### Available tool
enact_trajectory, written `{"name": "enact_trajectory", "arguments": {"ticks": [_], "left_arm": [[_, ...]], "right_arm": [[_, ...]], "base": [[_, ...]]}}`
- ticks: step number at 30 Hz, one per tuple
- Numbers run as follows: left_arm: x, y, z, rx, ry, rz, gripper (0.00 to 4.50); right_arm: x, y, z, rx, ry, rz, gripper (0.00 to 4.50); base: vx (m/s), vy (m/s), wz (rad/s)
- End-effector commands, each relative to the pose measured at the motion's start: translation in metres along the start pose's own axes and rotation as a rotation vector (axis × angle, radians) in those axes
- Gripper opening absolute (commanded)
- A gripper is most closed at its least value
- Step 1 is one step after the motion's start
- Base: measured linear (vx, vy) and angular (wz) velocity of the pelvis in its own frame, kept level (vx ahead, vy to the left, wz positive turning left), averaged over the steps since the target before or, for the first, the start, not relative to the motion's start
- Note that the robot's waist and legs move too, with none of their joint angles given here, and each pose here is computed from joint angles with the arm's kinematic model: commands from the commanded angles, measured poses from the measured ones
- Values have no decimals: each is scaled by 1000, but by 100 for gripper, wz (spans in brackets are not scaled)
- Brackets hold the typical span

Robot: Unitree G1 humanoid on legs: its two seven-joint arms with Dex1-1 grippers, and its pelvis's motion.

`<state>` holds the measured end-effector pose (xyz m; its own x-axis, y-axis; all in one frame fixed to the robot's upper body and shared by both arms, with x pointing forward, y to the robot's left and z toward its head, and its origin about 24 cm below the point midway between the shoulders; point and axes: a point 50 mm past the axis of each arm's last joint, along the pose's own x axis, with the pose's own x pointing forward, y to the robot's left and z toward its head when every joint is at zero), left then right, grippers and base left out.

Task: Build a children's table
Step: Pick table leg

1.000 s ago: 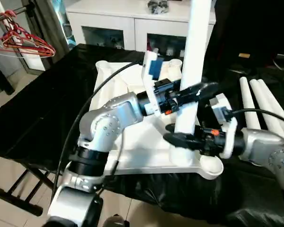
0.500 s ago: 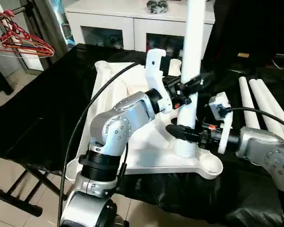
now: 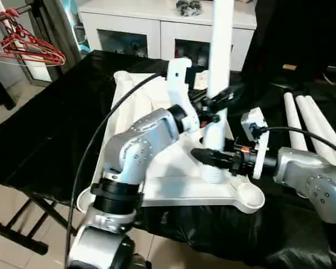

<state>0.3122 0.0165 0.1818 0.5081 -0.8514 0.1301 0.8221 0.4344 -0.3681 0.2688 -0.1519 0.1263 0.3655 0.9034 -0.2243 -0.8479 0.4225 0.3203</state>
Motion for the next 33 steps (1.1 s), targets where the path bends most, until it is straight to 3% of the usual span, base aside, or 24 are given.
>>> {"name": "enact_trajectory", "arguments": {"ticks": [1, 13, 24, 33], "left_arm": [[2, -5, 2, 31, 12, -39, 184], [2, -14, 1, 10, 21, -125, 184], [2, -15, 1, 10, 34, -155, 184], [2, -17, 0, 14, 48, -176, 184]], "right_arm": [[1, 3, 6, -32, 3, 43, 313], [1, 1, 6, -23, 14, 66, 313], [2, 2, -3, 7, 57, 90, 204], [1, 3, -6, 18, 71, 96, 192]], "base": [[0, 0, 0], [0, 0, 0], [0, 0, 0], [0, 0, 0]]}}
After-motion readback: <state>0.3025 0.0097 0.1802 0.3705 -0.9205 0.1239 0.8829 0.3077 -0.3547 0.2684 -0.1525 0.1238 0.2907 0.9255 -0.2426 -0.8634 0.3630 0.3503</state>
